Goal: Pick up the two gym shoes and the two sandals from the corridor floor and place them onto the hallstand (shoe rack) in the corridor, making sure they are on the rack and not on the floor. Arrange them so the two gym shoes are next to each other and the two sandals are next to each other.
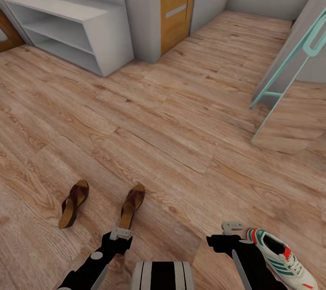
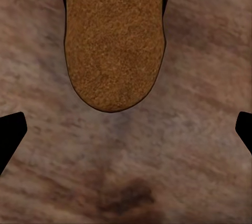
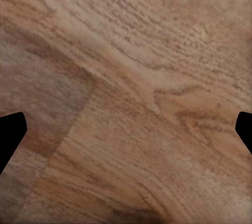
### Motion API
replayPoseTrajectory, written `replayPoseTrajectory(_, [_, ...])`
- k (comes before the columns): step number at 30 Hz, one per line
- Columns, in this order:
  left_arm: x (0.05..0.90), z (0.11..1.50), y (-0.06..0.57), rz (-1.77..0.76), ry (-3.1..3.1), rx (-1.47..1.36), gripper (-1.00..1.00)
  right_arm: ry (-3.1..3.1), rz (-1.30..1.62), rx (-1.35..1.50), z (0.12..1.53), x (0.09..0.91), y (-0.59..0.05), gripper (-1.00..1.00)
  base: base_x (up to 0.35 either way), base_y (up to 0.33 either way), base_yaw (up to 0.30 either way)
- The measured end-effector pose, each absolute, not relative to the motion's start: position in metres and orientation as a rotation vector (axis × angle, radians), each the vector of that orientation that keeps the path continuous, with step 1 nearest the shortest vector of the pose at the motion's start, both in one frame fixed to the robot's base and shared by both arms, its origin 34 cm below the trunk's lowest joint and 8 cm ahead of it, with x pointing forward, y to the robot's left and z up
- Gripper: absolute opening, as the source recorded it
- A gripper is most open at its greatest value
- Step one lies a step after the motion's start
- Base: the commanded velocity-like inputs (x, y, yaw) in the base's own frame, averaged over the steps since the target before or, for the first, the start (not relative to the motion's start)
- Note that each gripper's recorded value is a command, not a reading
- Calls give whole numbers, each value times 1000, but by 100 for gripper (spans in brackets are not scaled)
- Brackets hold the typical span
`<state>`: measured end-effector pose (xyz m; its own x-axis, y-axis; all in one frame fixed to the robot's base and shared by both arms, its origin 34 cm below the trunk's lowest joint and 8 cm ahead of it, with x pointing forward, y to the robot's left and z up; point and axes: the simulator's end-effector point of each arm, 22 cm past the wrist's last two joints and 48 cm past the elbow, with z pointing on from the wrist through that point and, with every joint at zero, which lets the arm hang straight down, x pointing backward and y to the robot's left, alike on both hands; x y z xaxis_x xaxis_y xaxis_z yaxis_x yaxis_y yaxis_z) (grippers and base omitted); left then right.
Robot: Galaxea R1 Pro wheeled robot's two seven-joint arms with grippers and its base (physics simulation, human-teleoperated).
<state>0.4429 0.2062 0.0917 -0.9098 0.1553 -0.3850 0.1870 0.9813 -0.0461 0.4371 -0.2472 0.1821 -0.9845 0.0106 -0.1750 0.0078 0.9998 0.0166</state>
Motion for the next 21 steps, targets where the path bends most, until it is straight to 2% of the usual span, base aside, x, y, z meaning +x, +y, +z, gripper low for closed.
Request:
replayPoseTrajectory(9, [449, 94, 206, -114, 2726, 246, 100, 2966, 24, 14, 182, 437, -247, 100, 2, 0, 0])
replayPoseTrajectory(21, [451, 95, 205, -114, 2721, 246, 100, 2966, 24, 14, 182, 437, -247, 100, 137, 23, 0])
